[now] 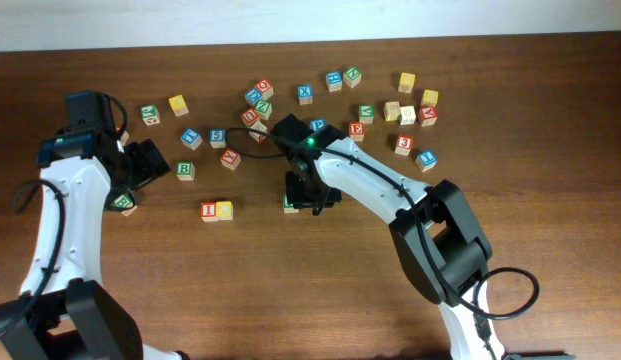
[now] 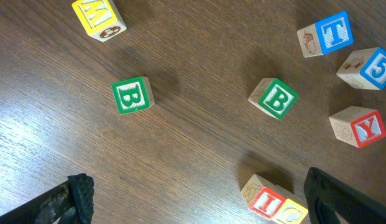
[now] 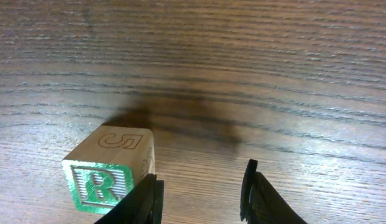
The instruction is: Spell out ICRA
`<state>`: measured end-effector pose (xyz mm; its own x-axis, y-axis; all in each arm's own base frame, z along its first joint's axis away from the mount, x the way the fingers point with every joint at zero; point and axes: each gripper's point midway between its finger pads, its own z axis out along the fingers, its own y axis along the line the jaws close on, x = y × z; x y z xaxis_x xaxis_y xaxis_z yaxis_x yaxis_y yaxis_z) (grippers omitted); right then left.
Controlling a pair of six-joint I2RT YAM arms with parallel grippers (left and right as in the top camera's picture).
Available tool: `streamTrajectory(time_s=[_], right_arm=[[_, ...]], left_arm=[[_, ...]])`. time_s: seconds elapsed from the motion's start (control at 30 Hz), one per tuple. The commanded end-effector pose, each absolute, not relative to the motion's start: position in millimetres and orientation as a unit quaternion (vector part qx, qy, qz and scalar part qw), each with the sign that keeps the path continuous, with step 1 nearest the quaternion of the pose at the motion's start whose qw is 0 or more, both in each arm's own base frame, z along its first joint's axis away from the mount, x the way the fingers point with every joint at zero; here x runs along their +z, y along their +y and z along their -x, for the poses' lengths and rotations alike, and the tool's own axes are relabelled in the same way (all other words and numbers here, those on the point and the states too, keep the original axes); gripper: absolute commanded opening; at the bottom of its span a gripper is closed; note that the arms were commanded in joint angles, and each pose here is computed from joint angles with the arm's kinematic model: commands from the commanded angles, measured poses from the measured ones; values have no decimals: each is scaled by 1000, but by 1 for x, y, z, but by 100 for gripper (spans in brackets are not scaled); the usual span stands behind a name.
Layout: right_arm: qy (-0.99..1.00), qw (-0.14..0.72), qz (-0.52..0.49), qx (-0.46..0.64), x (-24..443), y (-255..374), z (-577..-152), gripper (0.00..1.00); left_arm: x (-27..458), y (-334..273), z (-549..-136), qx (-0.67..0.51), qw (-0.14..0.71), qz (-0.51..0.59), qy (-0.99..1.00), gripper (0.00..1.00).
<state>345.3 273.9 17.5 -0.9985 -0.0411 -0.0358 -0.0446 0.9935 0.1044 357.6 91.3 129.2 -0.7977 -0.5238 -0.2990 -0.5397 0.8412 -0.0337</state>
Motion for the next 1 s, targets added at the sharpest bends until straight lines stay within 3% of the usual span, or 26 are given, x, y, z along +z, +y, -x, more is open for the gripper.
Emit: streamTrajectory(time_s=[0.0,0.27,0.97], right_arm=[[999,23,19,22,7,264,-347,34],[998,53,18,16,8,264,-360,29],[998,37,19,41,8,273,-354,24]], left_arm=[[131,91,-358,23,152,284,946,99],[131,91,-358,23,152,284,946,99],[131,91,-358,23,152,284,946,99]])
